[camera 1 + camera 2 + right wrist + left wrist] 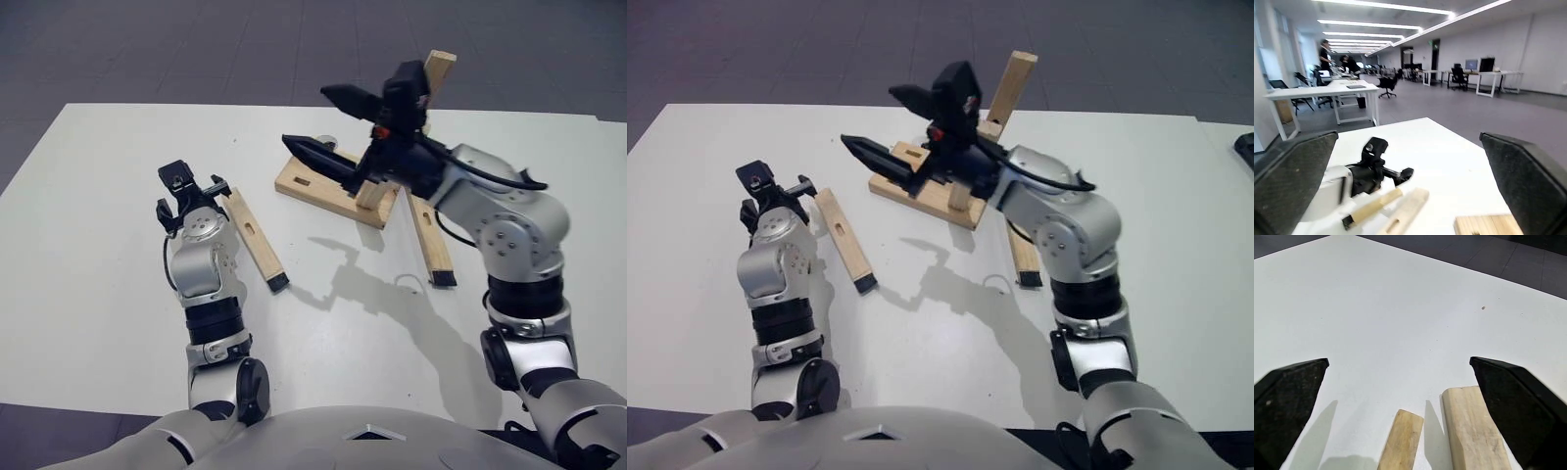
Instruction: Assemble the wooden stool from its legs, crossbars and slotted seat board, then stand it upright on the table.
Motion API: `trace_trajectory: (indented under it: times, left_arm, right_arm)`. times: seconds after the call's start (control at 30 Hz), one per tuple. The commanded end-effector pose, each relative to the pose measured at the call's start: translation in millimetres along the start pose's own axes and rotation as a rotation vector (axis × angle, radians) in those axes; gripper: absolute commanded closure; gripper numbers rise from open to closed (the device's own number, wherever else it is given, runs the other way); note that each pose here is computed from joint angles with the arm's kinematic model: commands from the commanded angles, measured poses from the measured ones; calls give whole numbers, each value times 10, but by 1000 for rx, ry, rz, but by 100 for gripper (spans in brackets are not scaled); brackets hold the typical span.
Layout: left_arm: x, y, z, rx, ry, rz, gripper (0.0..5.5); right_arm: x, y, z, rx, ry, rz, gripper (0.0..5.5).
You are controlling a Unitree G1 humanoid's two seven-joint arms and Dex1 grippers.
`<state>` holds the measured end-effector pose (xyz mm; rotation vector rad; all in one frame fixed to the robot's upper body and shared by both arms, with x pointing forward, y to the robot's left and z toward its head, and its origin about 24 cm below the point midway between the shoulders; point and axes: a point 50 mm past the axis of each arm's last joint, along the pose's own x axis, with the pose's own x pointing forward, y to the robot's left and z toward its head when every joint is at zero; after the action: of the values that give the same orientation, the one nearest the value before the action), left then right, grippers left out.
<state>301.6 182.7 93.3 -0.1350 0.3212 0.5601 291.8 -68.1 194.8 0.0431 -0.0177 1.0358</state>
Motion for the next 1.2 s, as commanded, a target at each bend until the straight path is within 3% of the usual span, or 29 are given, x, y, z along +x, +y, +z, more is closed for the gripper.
trace_trajectory:
  times: [0.03,0.23,0.4,0.63,0.83,1.0,1.2]
  left_arm:
    - [7,-32,41,8,-19,-10,10]
    - [5,-46,18,6,-10,-13,10]
    - [13,-33,-6,7,-3,-7,10]
    - [16,-17,-26,20,1,-10,10]
    - [12,-45,-19,24,0,-19,10]
    - [12,-59,-22,31,2,-26,10]
    - [20,-38,-53,34,11,-20,10]
  right_arm:
    - [142,6,-367,13,142,-76,12]
    - [92,-138,-599,-20,193,-199,12]
    - [-220,-481,-440,-101,213,-264,12]
    - [-469,-535,-322,-165,258,-261,12]
    - [-110,-373,-576,118,254,-284,12]
    - [91,-225,-899,149,404,-265,12]
    - [83,-228,-982,84,539,-181,12]
